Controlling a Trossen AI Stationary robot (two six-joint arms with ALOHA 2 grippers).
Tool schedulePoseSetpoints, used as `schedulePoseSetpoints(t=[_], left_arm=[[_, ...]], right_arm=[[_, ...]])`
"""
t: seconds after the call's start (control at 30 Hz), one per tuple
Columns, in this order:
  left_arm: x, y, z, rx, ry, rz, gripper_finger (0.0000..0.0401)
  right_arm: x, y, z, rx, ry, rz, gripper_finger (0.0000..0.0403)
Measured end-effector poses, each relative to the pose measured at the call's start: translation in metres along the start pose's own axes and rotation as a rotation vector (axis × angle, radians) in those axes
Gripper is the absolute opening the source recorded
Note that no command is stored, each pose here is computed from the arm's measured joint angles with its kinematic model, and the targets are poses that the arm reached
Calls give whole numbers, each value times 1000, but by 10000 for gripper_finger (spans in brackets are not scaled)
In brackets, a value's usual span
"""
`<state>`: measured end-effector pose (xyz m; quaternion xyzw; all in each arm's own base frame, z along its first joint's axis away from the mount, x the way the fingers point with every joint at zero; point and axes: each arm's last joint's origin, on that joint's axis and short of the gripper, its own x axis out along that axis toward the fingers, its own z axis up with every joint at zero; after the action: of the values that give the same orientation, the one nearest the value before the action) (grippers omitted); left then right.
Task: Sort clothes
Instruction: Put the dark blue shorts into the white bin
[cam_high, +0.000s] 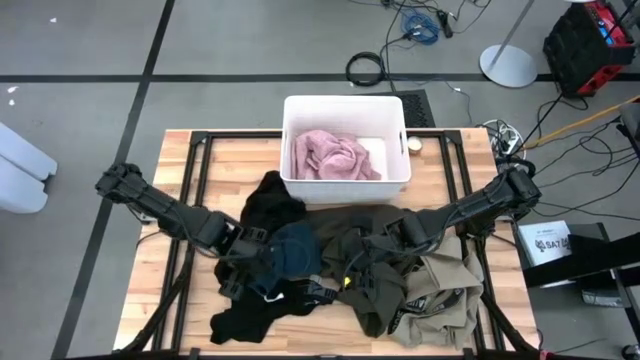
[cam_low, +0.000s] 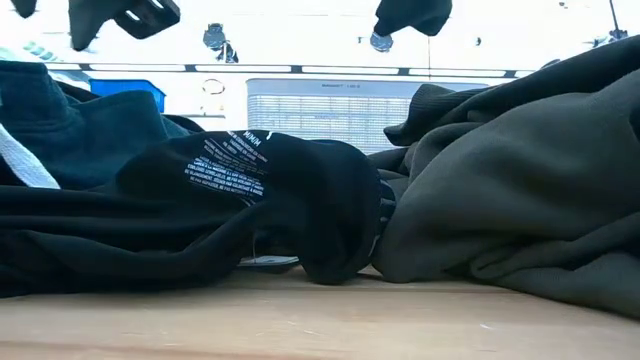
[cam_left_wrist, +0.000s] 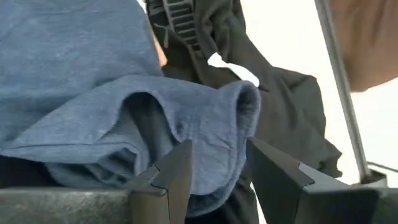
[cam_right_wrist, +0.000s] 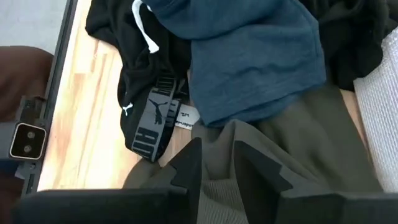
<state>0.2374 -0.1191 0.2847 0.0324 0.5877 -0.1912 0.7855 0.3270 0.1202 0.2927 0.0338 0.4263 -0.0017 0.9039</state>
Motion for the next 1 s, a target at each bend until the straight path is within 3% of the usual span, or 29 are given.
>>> schedulePoseSetpoints(t=[0.13,0.27,0.5,0.7,0.9,1.0], left_arm=[[9,-11,0,42,11,110,160],[22,-13,3,7,37,196,160],[39,-15,-4,82,201,201,160],[38,-16,-7,218,246,202,160],[46,-7,-3,268,277,230,160],[47,-6,-4,361,304,218,160]], right_arm=[[2,0,0,22,-20,-13,84],[1,0,1,26,-59,-64,84],[1,2,1,6,-50,-55,84],[1,2,1,-10,-54,-56,84],[1,2,2,-18,-66,-54,84],[1,2,3,-8,-70,-52,84]])
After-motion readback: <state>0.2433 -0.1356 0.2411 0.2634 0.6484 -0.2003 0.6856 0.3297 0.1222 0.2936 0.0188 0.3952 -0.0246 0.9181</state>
